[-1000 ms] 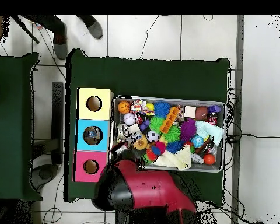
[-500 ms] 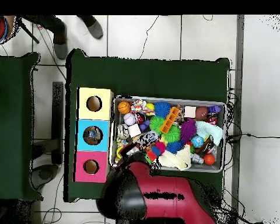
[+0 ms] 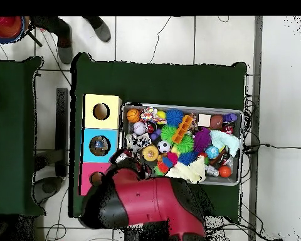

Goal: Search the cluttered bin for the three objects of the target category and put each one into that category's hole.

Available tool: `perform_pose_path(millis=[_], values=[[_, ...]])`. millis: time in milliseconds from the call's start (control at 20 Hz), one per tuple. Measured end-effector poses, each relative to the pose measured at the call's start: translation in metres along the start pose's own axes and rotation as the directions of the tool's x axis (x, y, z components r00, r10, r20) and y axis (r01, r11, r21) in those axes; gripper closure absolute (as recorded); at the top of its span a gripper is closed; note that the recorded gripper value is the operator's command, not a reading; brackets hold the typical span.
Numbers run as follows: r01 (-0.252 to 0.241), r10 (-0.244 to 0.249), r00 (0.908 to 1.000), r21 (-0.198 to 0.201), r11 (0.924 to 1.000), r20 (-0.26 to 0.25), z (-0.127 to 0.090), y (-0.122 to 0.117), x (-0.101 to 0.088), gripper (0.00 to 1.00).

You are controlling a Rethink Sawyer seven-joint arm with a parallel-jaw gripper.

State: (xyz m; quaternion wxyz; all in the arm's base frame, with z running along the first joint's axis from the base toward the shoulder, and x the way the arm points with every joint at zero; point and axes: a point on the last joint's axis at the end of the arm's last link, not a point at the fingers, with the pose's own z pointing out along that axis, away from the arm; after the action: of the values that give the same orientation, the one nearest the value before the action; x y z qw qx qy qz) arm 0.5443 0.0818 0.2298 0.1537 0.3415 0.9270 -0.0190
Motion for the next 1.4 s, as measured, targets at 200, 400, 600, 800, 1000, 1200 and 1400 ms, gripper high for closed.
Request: perform_pose_path(millis=[200,400,600,800,1000,1200,1400], values=[[0.041,-0.041,0.9992,-0.005,0.9992,0.001,0.007,0.015,0.006,1.0],[0.067,-0.067,0.9977,-0.006,0.9977,-0.005,0.014,0.025,0.014,1.0],[0.088,-0.088,0.9961,-0.007,0.9961,-0.009,0.019,0.036,0.02,1.0],[0.116,-0.116,0.9932,-0.015,0.9931,-0.008,0.024,0.052,0.029,1.0],[0.152,-0.152,0.9883,-0.023,0.9881,-0.001,0.028,0.073,0.04,1.0],[0.18,-0.18,0.9835,-0.025,0.9833,0.013,0.032,0.09,0.047,1.0],[0.198,-0.198,0.9799,-0.025,0.9798,0.026,0.035,0.102,0.052,1.0]])
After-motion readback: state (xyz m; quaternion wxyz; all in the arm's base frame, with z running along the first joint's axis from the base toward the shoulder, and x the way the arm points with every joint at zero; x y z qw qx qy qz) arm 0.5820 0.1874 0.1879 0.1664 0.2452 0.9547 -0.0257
